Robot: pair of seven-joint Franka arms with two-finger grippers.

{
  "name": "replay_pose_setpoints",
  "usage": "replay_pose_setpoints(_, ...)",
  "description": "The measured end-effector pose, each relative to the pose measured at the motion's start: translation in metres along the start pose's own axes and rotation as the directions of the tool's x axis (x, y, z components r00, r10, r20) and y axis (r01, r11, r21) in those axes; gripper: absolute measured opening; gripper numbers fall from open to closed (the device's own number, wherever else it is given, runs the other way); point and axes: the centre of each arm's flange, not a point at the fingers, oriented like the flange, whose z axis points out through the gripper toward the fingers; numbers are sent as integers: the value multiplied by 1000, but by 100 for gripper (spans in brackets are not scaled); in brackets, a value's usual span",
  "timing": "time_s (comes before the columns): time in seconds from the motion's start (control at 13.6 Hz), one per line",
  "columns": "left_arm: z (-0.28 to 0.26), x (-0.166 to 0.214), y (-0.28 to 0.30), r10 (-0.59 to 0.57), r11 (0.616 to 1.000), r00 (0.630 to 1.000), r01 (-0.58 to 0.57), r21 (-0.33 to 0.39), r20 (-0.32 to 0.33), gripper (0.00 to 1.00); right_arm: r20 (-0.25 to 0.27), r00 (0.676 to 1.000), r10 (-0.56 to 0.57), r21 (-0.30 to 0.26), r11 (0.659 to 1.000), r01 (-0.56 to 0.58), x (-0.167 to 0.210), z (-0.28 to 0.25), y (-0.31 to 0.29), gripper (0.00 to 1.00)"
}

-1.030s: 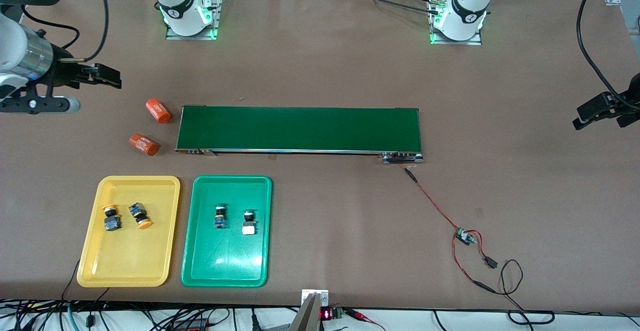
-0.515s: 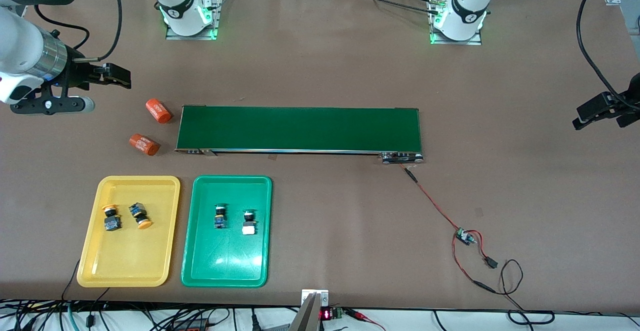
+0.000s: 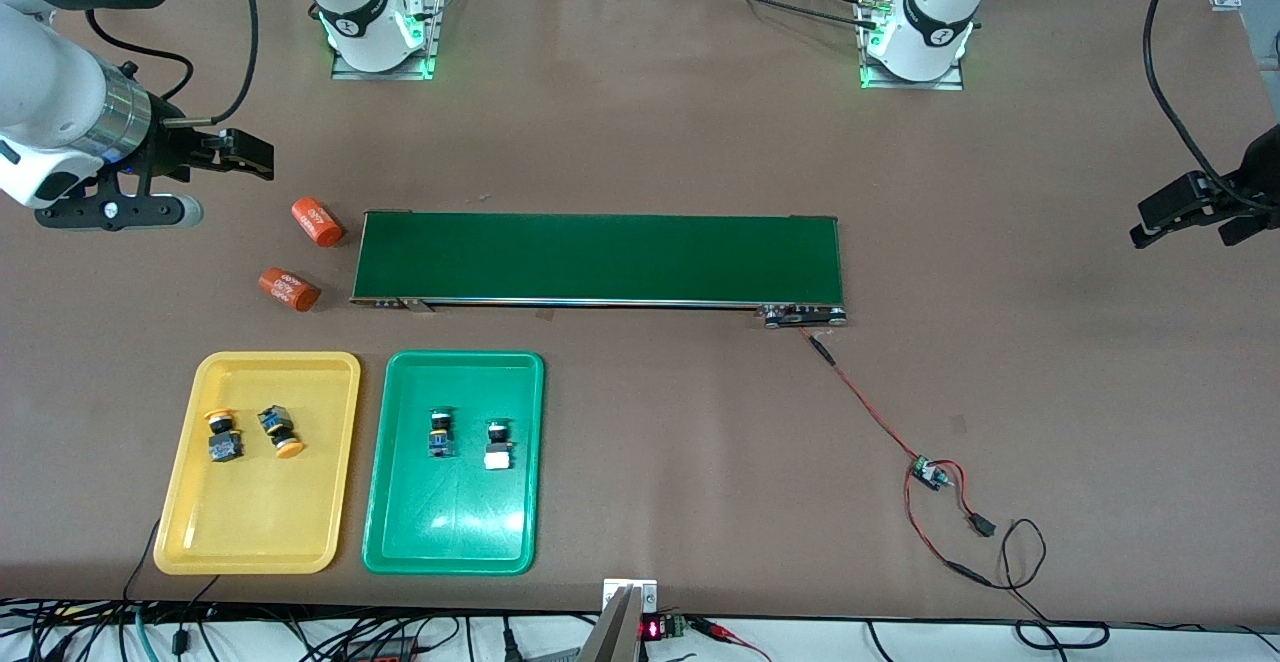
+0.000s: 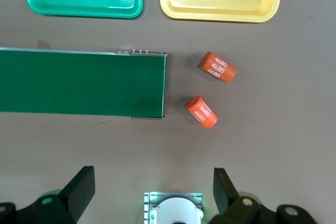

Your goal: Sort buttons by color to trays

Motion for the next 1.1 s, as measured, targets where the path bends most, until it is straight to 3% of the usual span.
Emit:
replay_pose_setpoints(0.66,7,-5,-3,-5,1000,1000,5,0,20,100,-11,996,84,16,996,-83,4,0,10,100)
replay_pose_setpoints(1.1,5,-7,-2,-4,1000,1000,4,0,20,100,-14,994,105,61,993,-104,8,2,91,100)
